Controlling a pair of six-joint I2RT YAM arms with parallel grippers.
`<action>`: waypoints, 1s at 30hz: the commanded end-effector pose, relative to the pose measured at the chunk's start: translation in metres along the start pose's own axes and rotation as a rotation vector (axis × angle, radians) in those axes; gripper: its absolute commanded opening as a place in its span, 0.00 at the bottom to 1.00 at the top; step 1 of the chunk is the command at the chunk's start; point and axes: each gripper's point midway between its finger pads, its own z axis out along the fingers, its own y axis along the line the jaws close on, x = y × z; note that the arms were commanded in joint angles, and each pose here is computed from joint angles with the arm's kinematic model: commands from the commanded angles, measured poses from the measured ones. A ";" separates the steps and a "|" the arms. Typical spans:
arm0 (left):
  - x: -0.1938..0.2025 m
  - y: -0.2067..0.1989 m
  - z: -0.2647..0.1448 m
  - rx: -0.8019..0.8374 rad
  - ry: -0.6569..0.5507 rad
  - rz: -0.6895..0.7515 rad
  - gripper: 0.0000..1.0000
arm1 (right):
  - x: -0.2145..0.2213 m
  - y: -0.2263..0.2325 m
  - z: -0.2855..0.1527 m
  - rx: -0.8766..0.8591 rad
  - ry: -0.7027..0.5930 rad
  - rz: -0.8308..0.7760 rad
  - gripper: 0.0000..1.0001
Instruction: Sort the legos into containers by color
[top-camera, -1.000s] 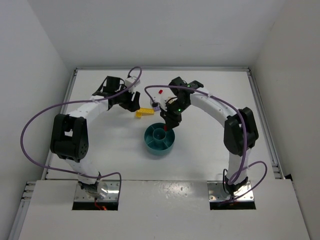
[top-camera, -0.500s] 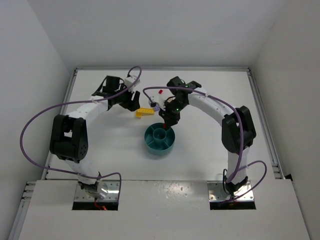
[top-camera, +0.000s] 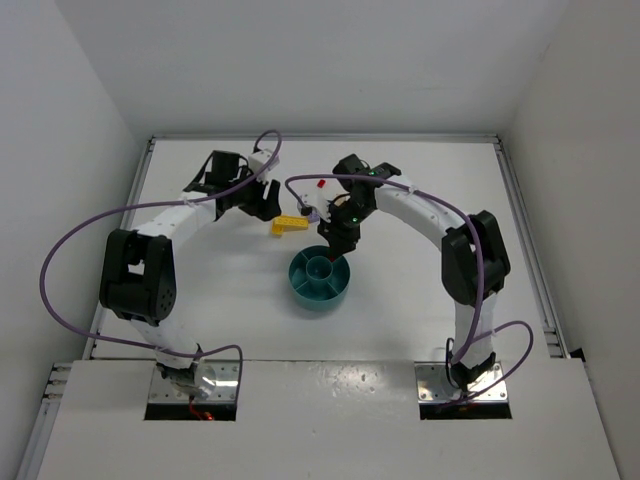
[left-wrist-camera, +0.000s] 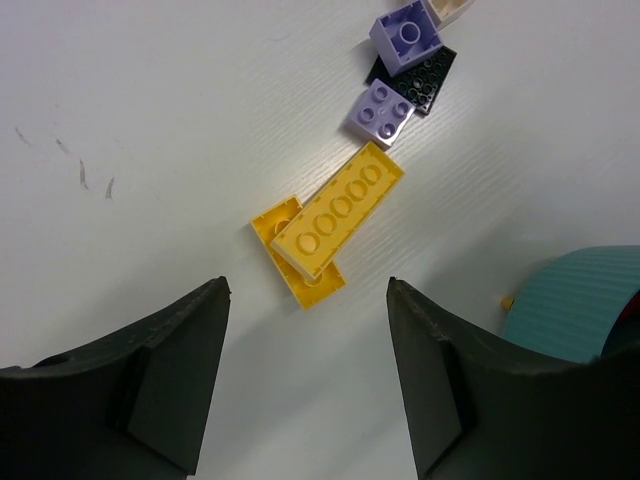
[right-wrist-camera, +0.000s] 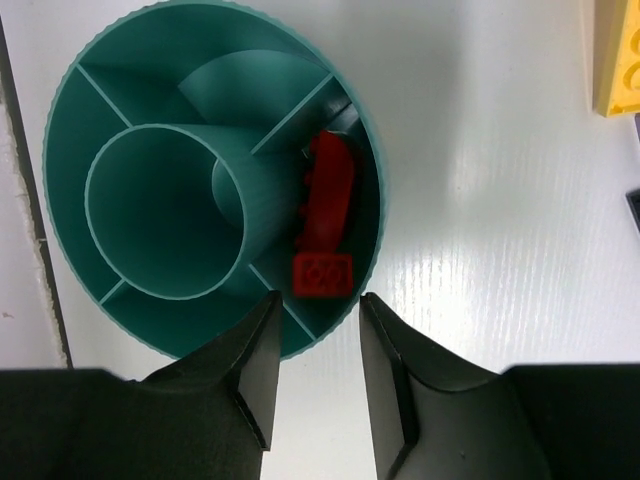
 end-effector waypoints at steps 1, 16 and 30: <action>-0.029 -0.003 -0.006 0.015 -0.082 0.001 0.70 | -0.018 0.001 -0.013 0.027 -0.051 -0.064 0.37; -0.095 -0.032 0.073 -0.027 -0.123 0.009 0.65 | -0.021 -0.063 -0.075 0.452 -0.211 0.326 0.37; -0.105 -0.004 0.177 -0.168 -0.078 -0.031 0.64 | 0.074 -0.120 -0.155 0.757 -0.256 0.767 0.68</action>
